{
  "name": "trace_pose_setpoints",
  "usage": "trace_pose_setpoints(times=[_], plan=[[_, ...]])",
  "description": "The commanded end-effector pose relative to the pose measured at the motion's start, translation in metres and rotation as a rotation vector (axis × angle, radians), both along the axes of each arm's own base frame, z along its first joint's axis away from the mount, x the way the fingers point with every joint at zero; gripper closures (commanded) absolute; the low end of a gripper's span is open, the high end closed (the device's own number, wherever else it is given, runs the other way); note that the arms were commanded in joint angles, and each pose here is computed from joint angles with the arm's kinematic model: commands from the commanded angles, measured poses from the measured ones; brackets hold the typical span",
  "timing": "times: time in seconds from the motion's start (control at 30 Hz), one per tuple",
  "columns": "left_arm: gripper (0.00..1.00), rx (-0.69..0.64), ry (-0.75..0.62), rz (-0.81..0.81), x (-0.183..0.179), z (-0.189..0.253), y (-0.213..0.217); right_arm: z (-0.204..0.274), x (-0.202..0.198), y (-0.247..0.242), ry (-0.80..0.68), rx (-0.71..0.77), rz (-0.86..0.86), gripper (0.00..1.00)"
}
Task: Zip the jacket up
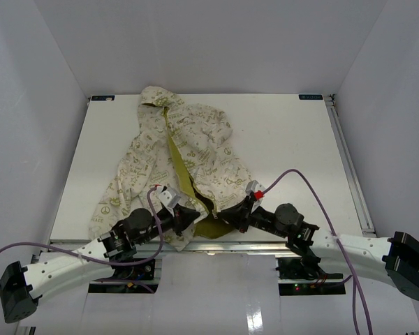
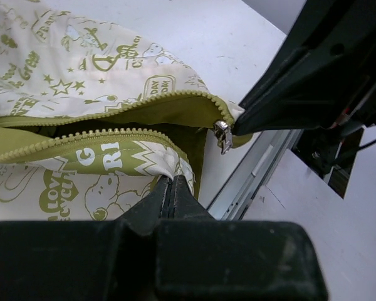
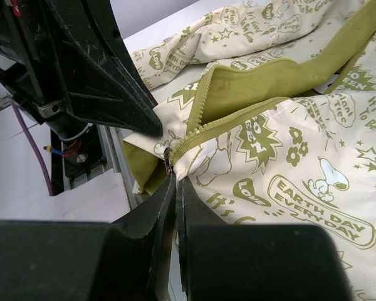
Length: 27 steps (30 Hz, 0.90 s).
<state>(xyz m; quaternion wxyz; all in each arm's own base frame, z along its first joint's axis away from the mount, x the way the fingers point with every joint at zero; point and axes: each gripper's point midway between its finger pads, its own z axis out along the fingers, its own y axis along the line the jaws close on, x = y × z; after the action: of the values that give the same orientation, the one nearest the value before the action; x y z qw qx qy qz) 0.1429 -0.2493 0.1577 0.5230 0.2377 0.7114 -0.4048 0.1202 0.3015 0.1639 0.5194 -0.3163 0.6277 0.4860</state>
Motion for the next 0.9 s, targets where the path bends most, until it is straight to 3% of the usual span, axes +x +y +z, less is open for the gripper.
trace_pose_setpoints(times=[0.0, 0.53, 0.87], plan=[[1.0, -0.128, -0.15, -0.14, -0.021, 0.035, -0.006, 0.04, -0.008, 0.011, -0.065, 0.11, 0.067, 0.92], [1.0, -0.155, -0.315, -0.185, -0.029, 0.05, -0.001, 0.062, -0.039, 0.01, -0.068, 0.176, 0.231, 0.92], [1.0, -0.241, -0.435, -0.237, -0.043, 0.074, 0.004, 0.063, -0.033, 0.008, 0.068, 0.185, 0.227, 0.92]])
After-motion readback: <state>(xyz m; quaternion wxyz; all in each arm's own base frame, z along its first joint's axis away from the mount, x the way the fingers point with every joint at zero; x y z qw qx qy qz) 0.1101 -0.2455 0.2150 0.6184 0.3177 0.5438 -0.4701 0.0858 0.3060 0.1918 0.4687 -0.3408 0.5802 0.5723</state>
